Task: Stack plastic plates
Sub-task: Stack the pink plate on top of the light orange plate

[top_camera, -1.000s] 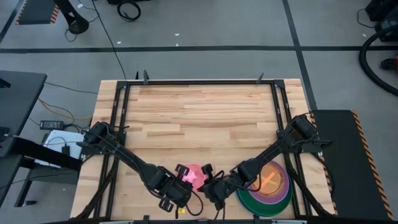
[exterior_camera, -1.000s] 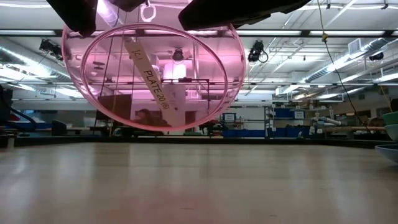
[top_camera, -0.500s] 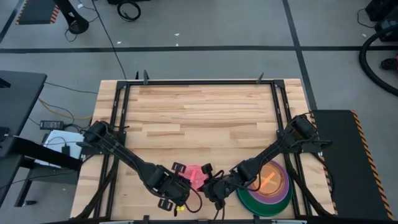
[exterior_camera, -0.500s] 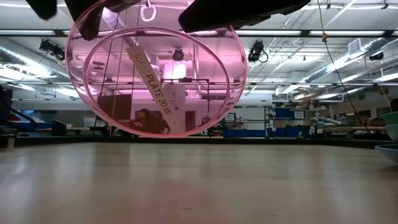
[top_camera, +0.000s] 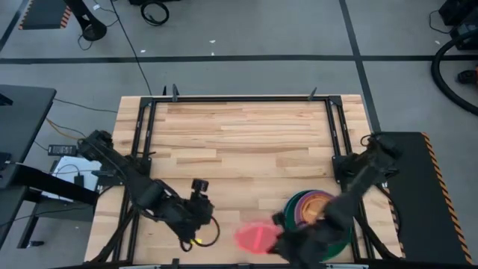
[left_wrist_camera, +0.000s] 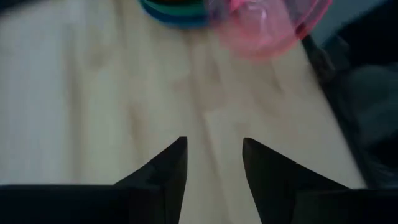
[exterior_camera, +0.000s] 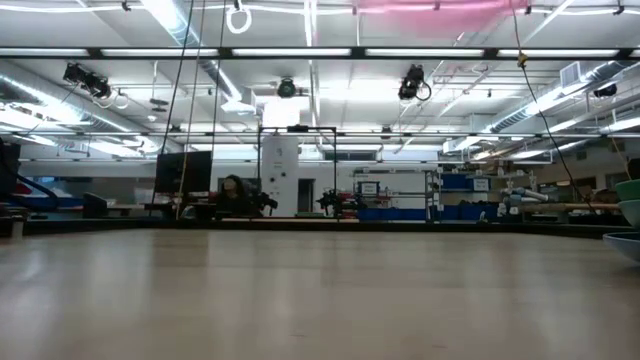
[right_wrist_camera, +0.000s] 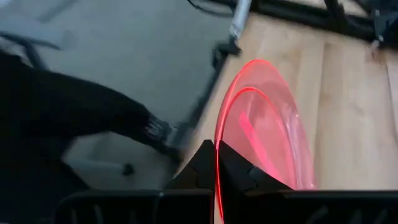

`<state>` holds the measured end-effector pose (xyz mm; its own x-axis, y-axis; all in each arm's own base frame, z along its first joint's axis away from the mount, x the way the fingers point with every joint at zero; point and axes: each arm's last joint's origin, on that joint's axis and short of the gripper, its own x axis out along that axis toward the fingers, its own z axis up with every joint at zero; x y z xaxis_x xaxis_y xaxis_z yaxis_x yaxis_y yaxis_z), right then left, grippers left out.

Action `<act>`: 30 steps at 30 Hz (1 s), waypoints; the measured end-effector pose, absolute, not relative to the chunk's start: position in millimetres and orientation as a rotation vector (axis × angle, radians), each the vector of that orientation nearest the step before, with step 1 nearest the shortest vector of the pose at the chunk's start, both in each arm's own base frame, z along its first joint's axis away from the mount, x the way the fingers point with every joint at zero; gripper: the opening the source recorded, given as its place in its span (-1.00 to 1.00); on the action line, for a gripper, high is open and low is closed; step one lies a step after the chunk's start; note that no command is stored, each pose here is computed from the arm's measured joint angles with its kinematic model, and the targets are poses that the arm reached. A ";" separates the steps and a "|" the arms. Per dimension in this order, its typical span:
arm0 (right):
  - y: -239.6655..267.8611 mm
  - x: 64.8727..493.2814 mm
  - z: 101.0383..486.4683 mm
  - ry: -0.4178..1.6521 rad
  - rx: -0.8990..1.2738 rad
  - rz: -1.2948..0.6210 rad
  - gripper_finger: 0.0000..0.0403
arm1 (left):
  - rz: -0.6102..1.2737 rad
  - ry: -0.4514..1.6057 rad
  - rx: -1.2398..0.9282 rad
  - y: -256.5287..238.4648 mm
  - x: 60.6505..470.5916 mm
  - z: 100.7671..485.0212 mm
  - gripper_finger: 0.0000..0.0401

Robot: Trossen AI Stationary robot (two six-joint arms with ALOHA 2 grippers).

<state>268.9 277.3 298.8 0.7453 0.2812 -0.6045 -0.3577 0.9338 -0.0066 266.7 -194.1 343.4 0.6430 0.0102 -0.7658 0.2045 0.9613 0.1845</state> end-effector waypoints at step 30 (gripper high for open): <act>288.2 129.5 284.5 1.190 -0.033 -0.153 -0.97 | 0.438 0.919 0.348 -120.1 252.9 306.2 -0.29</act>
